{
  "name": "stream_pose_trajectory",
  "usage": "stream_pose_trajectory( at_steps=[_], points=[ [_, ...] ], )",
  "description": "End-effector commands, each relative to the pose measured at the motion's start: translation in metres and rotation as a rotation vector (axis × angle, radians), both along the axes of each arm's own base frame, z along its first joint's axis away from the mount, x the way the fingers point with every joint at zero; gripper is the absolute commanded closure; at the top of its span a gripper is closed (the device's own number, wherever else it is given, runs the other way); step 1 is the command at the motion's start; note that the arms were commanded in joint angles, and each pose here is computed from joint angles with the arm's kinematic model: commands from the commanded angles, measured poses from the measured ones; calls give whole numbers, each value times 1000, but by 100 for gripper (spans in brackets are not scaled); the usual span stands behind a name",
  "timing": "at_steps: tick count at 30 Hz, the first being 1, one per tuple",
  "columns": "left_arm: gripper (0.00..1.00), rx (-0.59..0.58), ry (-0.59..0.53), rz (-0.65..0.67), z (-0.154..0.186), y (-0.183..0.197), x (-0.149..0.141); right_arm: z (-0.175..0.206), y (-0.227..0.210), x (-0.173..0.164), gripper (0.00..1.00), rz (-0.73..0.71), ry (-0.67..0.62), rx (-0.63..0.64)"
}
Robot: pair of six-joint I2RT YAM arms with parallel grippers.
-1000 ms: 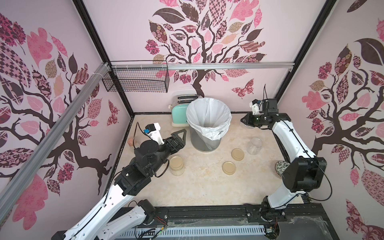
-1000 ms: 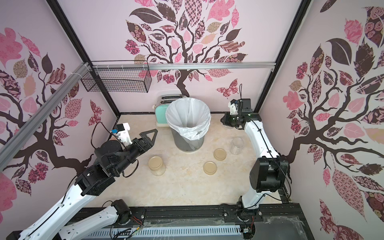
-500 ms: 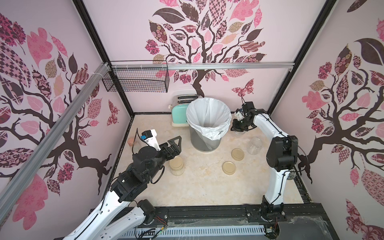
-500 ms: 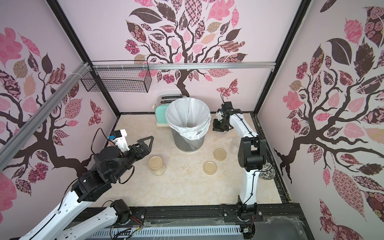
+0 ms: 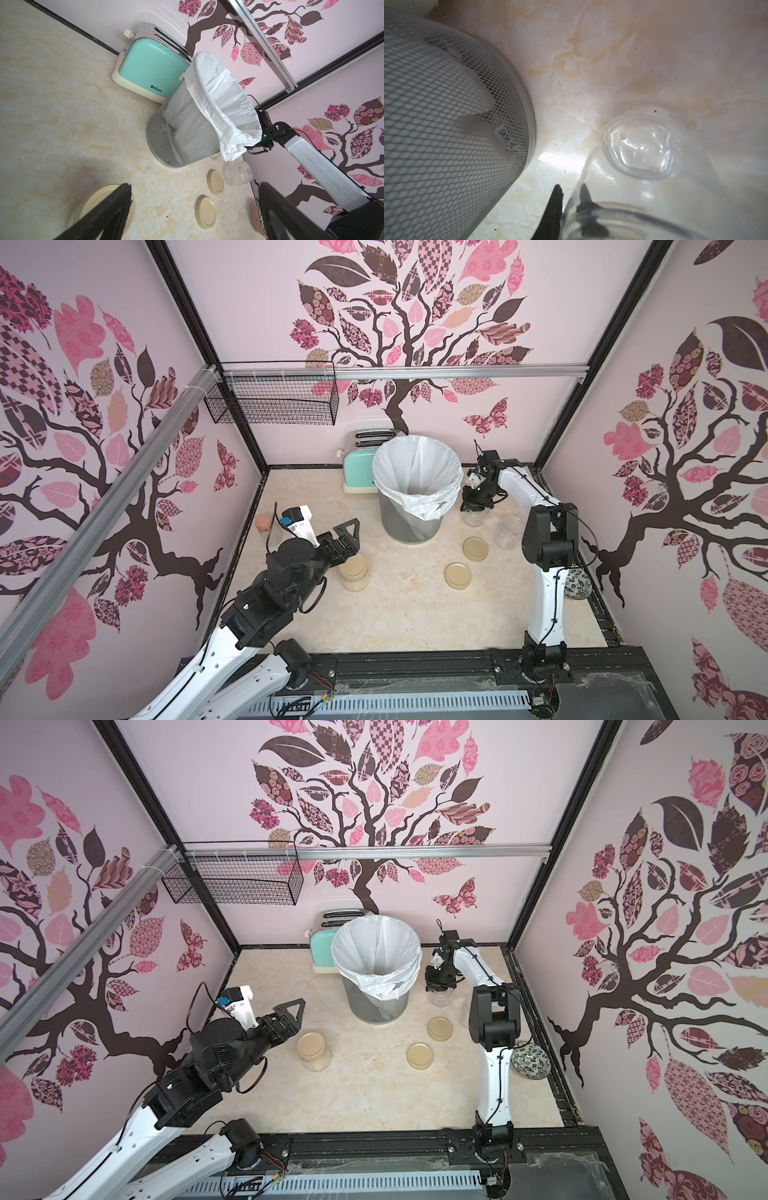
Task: Empty moldy rice from jars
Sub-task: Place the jar at the center of the board, then pick up the jar from the center of the board.
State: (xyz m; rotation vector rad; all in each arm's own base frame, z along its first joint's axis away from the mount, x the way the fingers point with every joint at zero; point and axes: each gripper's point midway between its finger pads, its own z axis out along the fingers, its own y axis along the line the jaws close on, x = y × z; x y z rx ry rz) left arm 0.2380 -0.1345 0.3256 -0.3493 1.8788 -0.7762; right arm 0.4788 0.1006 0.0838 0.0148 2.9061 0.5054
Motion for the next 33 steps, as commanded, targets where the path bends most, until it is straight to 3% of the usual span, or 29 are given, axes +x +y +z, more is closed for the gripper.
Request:
stream_pose_trajectory(
  at_steps=[1,4,10,14,19,22,26,28,33],
  points=[
    [2,11,10,9,-7,3,0,3,-6,-2,100,-2,19,16],
    [2,10,16,9,-9,2,0,3,-10,0,98,-15,20,29],
    [2,11,19,10,-10,2,0,13,-11,4,59,-20,1,46],
    [2,11,23,3,-11,0,0,27,-12,9,46,-21,-26,42],
    [2,15,19,1,-10,1,0,60,-15,16,35,-26,-94,21],
    [2,24,17,5,-10,2,0,83,-19,19,22,-33,-142,4],
    [2,35,18,9,-10,4,-1,113,-23,19,12,-44,-203,-14],
    [2,37,18,15,-10,6,-2,128,-26,18,1,-54,-236,-24],
    [2,43,29,40,-16,13,-4,168,-25,5,0,-61,-319,-31]
  ],
)
